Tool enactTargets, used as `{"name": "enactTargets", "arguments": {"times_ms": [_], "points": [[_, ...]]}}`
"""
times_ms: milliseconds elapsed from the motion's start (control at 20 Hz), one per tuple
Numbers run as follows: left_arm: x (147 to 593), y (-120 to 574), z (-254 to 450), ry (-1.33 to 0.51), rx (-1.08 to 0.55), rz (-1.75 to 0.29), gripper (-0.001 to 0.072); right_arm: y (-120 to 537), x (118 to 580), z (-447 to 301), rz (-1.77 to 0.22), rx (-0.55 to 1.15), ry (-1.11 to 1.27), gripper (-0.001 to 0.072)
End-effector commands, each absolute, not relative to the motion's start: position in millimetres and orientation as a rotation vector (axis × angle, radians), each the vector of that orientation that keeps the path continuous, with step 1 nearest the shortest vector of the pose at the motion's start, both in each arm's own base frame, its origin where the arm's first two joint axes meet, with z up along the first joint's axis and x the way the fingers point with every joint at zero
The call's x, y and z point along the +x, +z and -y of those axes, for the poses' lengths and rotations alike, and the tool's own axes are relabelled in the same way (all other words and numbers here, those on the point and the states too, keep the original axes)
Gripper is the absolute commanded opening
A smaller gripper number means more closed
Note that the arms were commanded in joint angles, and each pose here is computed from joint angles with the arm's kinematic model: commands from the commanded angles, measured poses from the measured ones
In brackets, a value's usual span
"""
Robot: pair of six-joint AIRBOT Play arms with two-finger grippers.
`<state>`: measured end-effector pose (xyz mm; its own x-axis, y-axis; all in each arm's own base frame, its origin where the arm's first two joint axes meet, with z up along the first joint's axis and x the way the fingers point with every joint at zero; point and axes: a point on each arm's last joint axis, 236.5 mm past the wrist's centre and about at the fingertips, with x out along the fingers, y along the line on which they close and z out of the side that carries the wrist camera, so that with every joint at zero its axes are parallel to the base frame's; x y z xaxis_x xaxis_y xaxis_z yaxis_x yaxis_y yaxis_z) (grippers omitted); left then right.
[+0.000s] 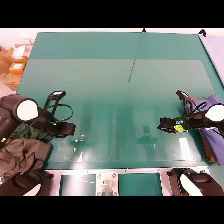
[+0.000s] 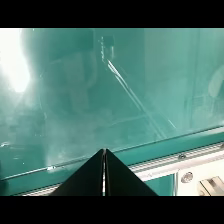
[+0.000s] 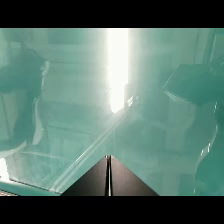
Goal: Fold the shirts.
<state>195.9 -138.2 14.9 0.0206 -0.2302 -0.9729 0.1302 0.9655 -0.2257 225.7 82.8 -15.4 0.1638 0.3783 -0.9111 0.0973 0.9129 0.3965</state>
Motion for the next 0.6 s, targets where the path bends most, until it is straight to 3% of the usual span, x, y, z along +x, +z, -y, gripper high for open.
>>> {"name": "enactTargets", "arguments": {"times_ms": [0,150,250,300,350,450,550], "points": [[193.4,14.3,137.2,-0.265,-0.091,-1.538,0.0026,-15.3,225.4,-83.2,-1.403,0.407,0.21,0.0021],[189.6,10.2,113.4,-0.179,-0.018,-1.565,0.0026,-15.4,225.4,-83.2,-1.403,0.407,0.21,0.0021],[195.6,9.2,64.1,-0.012,0.144,-1.552,0.003,-15.4,225.4,-83.2,-1.403,0.407,0.21,0.0021],[204.1,13.1,37.6,0.077,0.233,-1.517,0.0334,-15.4,225.4,-83.2,-1.403,0.407,0.21,0.0021],[217.8,20.3,12.7,0.184,0.296,-1.453,0.072,-15.4,225.4,-83.2,-1.404,0.407,0.209,0.0022],[244.7,38.4,-26.0,0.319,0.402,-1.326,0.072,-15.4,225.4,-83.2,-1.403,0.407,0.21,0.0021],[259.7,34.0,-49.2,0.37,0.336,-1.304,0.072,-15.4,225.4,-83.2,-1.404,0.407,0.209,0.0021]]}}
